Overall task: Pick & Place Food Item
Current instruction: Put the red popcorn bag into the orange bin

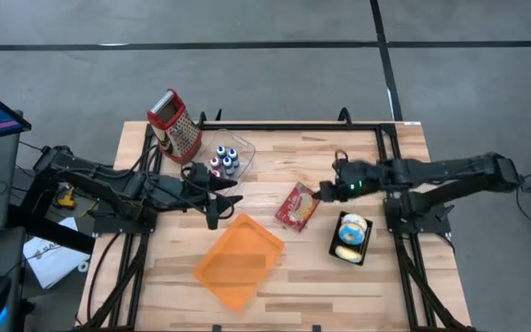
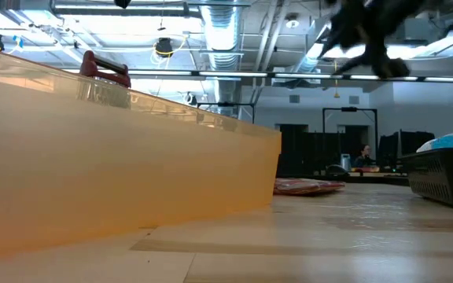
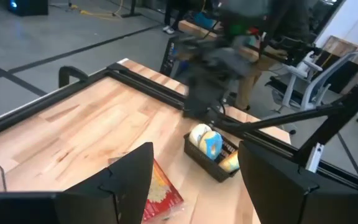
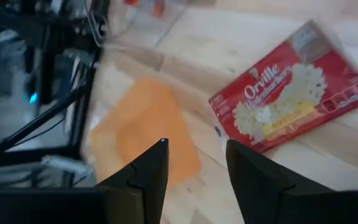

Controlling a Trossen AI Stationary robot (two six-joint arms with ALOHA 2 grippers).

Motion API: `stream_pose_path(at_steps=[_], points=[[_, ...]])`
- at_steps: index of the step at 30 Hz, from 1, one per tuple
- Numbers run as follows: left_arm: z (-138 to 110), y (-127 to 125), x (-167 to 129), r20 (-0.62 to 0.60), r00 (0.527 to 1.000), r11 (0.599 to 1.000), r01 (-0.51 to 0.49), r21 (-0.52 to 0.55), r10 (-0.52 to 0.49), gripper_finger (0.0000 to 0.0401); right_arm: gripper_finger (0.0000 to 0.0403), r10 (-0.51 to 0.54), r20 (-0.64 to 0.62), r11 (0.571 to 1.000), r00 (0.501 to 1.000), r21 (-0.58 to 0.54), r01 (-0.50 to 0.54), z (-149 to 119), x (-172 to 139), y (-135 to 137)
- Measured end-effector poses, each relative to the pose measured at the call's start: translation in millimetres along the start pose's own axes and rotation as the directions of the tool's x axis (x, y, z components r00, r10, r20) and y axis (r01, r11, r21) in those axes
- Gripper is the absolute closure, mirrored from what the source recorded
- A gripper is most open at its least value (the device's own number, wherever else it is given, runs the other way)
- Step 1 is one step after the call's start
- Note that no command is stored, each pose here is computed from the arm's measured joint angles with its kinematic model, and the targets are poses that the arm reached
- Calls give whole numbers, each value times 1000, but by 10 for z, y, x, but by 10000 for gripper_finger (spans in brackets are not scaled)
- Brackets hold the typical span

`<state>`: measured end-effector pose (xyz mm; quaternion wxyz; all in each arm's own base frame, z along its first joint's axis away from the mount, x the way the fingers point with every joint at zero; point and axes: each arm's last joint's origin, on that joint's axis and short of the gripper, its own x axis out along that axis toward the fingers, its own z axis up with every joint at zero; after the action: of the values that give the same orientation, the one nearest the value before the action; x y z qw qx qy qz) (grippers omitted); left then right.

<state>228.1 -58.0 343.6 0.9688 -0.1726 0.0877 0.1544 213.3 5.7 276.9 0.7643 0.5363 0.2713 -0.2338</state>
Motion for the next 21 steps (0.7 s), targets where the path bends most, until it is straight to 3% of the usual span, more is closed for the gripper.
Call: stream_pose_path(at_steps=[3, 6, 11, 16, 21], points=[[-16, -30, -19, -5, 1000, 1000, 13, 4, -13, 170, 248, 36, -97, 999, 995, 29, -34, 173, 108, -262], [-25, -68, -46, 7, 1000, 1000, 16, 4, -16, 170, 249, 3, -174, 1000, 985, -1, -3, 309, 174, -385], [-13, -102, -71, 40, 999, 1000, 4, -5, -4, 170, 250, -96, -267, 990, 959, -128, 64, 633, 243, -386], [-8, -100, -70, 47, 999, 1000, -3, -8, 3, 170, 250, -244, -383, 935, 891, -337, 111, 951, 471, -317], [4, -91, -67, 64, 998, 1000, -23, -15, 24, 170, 243, -301, -425, 922, 854, -358, 147, 1296, 846, -454]])
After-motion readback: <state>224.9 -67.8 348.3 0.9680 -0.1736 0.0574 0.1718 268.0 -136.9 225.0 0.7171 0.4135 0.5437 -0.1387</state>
